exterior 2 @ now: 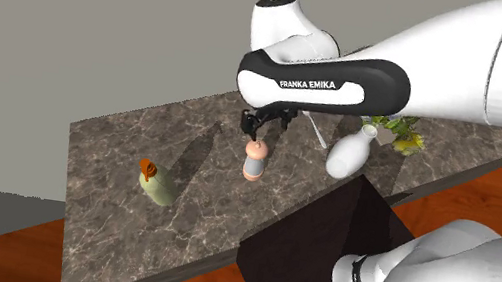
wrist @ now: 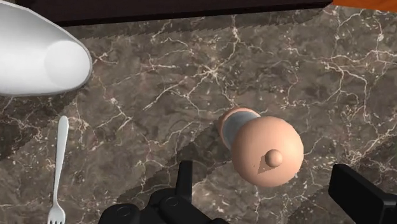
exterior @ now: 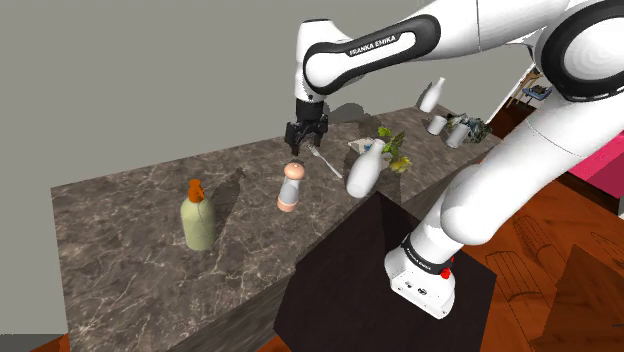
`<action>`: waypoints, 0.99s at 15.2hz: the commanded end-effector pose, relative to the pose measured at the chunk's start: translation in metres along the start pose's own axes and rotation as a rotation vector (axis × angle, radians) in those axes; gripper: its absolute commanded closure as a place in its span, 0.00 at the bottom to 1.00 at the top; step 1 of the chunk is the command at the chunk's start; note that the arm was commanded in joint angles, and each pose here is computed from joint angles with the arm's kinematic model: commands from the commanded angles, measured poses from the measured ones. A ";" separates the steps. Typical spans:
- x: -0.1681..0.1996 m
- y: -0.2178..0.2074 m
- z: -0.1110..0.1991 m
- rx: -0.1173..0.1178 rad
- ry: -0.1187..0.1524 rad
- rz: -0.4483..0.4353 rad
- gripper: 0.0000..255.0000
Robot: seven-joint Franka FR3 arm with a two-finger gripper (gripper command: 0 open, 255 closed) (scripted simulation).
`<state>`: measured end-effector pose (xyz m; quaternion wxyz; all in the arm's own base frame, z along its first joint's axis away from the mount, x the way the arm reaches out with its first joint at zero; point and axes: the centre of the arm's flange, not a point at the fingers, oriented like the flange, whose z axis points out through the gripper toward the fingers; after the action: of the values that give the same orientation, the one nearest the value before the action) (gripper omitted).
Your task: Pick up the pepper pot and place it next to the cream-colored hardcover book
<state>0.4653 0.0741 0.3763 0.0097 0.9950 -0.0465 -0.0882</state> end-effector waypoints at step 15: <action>0.034 -0.027 0.074 0.003 -0.006 -0.008 0.00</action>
<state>0.4882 0.0974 0.2976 0.0078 0.9949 -0.0428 -0.0914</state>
